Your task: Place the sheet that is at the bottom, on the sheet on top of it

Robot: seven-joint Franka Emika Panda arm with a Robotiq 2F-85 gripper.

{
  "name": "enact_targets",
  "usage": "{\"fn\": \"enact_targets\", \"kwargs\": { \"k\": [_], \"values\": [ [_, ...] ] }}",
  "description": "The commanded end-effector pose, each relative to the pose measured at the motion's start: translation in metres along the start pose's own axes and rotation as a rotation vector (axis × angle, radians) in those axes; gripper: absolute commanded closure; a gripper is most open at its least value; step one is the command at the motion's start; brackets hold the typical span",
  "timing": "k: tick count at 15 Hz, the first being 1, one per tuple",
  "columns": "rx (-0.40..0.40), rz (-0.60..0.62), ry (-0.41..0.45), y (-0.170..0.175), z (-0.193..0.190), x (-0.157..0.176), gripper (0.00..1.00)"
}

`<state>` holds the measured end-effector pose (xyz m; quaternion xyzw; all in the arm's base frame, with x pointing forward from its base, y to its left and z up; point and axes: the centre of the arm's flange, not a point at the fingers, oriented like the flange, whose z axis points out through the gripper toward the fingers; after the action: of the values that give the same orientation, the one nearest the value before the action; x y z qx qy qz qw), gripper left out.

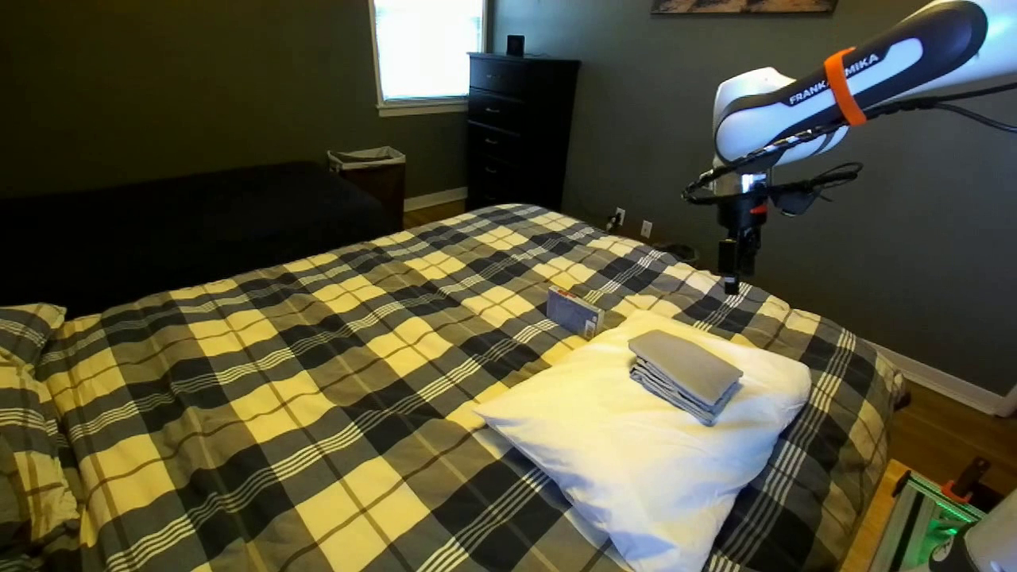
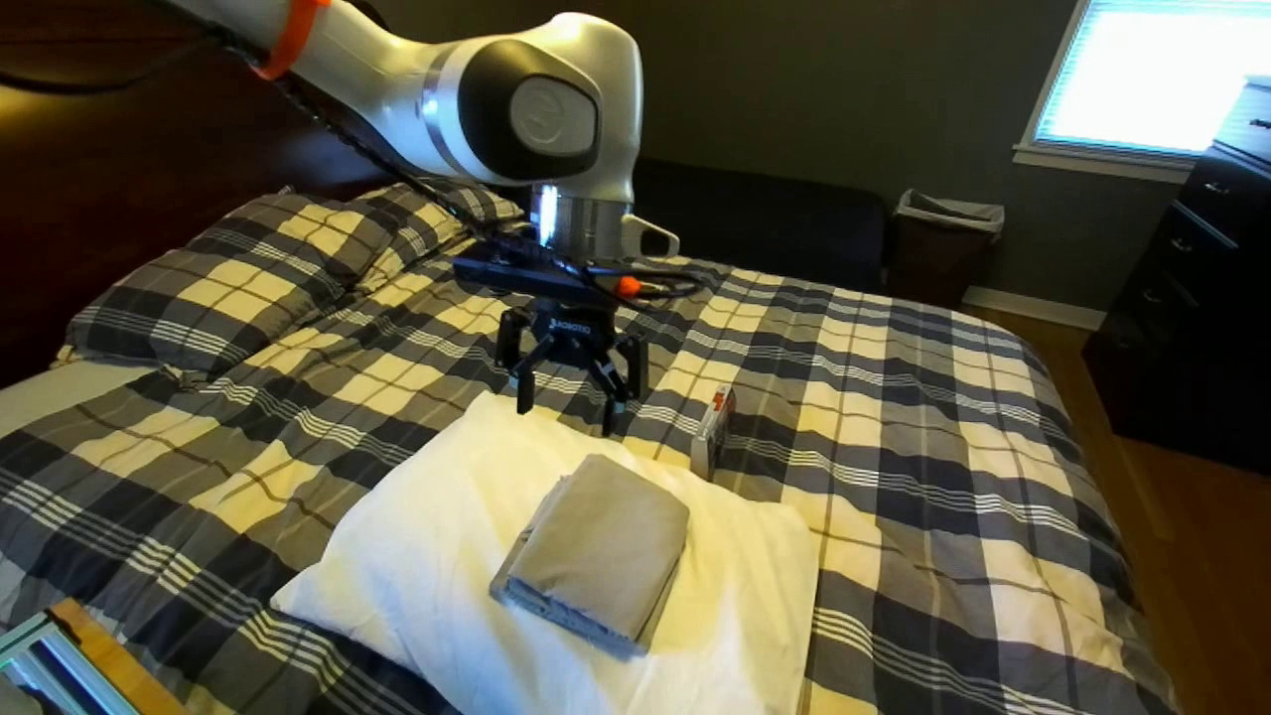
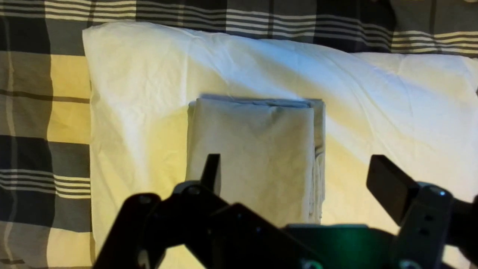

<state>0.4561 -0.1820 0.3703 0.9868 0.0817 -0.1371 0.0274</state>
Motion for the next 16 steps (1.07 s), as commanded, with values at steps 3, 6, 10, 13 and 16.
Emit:
{"fn": "enact_targets", "kwargs": {
  "k": [3,6,10,13,16],
  "values": [
    [0.006,0.068,0.112,-0.001,0.033,0.011,0.0],
    [-0.033,0.129,0.169,-0.018,0.038,0.028,0.0],
    [-0.097,0.238,0.211,-0.043,0.046,0.057,0.0],
    [-0.128,0.289,0.204,-0.058,0.055,0.078,0.0],
    [-0.188,0.355,0.173,-0.066,0.071,0.096,0.0]
  ]
}}
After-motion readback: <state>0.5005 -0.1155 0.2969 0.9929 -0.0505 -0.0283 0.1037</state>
